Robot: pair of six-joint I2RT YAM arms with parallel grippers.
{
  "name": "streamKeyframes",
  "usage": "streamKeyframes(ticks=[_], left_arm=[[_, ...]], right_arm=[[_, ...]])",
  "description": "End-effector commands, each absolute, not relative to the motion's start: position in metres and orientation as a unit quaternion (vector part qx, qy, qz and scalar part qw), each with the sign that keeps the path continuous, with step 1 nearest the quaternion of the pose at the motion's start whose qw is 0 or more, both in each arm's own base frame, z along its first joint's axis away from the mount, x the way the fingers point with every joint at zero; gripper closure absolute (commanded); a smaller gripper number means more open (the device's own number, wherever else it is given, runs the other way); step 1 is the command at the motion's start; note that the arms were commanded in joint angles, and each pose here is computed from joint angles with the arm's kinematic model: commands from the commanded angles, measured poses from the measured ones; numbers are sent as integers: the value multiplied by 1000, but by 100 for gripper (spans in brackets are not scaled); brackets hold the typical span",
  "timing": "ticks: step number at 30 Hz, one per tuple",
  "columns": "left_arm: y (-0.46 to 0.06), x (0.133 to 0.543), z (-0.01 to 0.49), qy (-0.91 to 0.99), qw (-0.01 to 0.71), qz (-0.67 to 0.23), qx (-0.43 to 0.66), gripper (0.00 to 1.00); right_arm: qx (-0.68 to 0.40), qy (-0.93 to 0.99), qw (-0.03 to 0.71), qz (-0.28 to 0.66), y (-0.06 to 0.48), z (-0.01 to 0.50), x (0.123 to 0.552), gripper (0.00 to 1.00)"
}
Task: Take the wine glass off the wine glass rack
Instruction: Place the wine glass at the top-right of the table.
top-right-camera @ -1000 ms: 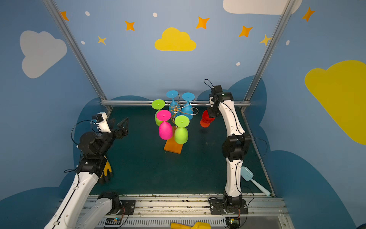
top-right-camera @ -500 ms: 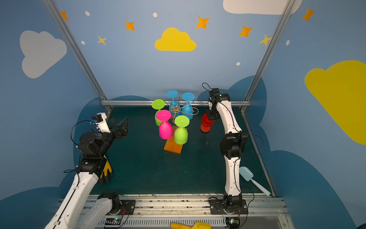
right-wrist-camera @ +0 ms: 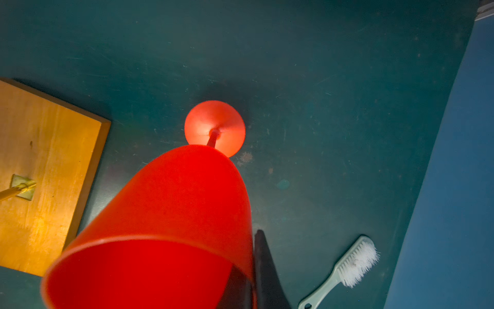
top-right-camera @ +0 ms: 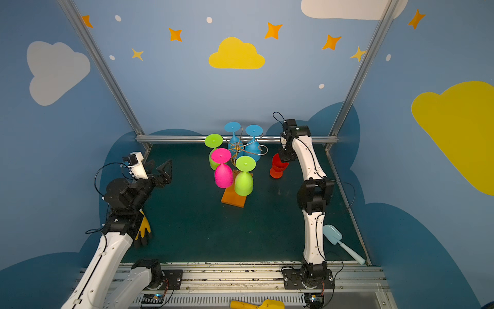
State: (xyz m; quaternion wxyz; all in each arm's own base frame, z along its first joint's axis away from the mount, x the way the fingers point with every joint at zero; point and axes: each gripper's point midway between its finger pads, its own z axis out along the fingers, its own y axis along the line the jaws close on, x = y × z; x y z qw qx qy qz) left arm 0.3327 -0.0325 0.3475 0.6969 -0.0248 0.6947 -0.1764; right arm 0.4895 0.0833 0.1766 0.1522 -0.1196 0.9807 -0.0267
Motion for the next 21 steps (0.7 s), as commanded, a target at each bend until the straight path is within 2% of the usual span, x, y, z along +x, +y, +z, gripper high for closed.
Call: streamKeyframes(ticks=[1,21], left_arm=[[-33,330,350,689,701,-180,-23,11],[-32,329,350,688,702,-181,-23,11]], right_arm=[[-109,981,157,-7,86,179,493,95],[-75,977,190,64,87,207,494,79]])
